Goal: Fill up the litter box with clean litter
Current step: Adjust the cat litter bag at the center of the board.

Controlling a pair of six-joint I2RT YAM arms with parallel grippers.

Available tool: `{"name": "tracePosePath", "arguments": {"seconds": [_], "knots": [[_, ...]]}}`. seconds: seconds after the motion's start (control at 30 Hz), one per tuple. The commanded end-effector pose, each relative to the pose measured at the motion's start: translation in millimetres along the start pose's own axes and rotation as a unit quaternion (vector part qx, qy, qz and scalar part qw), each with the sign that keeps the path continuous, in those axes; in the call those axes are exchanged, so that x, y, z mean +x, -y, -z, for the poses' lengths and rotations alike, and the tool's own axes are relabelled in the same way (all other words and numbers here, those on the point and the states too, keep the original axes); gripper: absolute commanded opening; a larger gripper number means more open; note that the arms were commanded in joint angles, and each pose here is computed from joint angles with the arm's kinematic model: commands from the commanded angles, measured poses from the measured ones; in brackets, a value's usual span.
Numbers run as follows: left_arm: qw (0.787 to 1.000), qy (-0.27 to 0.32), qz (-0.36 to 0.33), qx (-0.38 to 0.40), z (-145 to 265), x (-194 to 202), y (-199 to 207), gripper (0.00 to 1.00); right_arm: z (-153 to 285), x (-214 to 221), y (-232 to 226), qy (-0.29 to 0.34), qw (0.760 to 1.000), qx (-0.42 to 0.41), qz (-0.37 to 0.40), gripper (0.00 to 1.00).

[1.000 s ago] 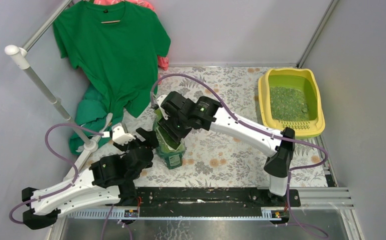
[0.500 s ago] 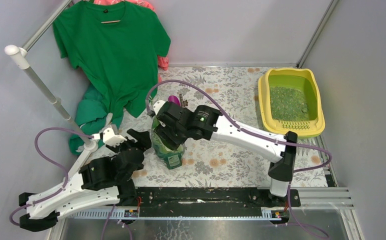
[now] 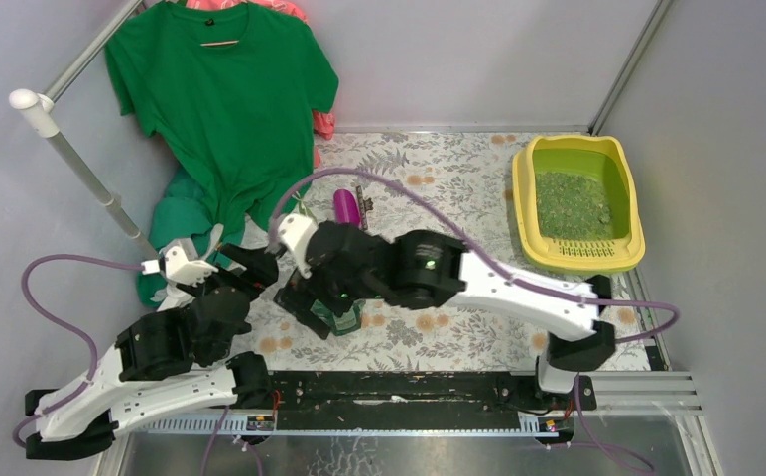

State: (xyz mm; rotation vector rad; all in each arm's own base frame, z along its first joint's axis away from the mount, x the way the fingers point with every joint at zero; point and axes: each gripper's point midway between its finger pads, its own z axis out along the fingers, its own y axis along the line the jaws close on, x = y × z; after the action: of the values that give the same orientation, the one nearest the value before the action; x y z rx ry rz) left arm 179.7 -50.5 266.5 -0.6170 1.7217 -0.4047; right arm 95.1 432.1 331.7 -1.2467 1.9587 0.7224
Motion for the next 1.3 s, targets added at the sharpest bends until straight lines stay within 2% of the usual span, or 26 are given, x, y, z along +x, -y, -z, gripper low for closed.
{"name": "tracePosePath", "arguments": {"seconds": [0.0, 0.1, 0.2, 0.4, 0.53, 0.83, 0.97, 1.07, 1.17, 1.27], "knots": [[1.0, 0.017, -0.015, -0.009, 5, -20, -5, 0.99, -30, 18, 0, -0.044, 0.995, 0.047, 0.077, 1.0], [0.999, 0.016, -0.023, -0.016, 5, -21, -6, 0.99, -43, 19, 2, -0.051, 0.992, 0.058, 0.097, 0.96], [0.999, 0.016, -0.022, -0.018, 6, -22, -7, 0.99, -52, 19, 17, -0.051, 0.988, 0.104, 0.102, 0.93], [1.0, 0.013, -0.017, -0.01, 6, -19, -8, 0.99, -66, 26, 29, -0.063, 0.981, 0.134, 0.128, 0.93], [1.0, 0.009, -0.023, -0.013, 4, -14, -9, 0.99, -76, 37, 35, -0.084, 0.98, 0.139, 0.117, 0.93], [1.0, 0.01, -0.015, -0.008, 6, -16, -13, 0.99, -94, 71, 48, -0.129, 0.99, 0.047, 0.039, 0.88], [1.0, 0.011, -0.011, -0.006, 7, -17, -14, 0.99, -101, 87, 48, -0.163, 0.986, 0.018, 0.039, 0.85], [1.0, 0.011, -0.015, -0.007, 6, -16, -13, 0.99, -108, 96, 47, -0.185, 0.981, 0.004, 0.059, 0.8], [1.0, 0.011, -0.02, -0.008, 5, -14, -11, 0.99, -114, 105, 42, -0.206, 0.976, -0.021, 0.066, 0.69], [1.0, 0.012, -0.021, -0.009, 5, -14, -10, 0.99, -115, 113, 39, -0.225, 0.971, -0.037, 0.071, 0.47]]}}
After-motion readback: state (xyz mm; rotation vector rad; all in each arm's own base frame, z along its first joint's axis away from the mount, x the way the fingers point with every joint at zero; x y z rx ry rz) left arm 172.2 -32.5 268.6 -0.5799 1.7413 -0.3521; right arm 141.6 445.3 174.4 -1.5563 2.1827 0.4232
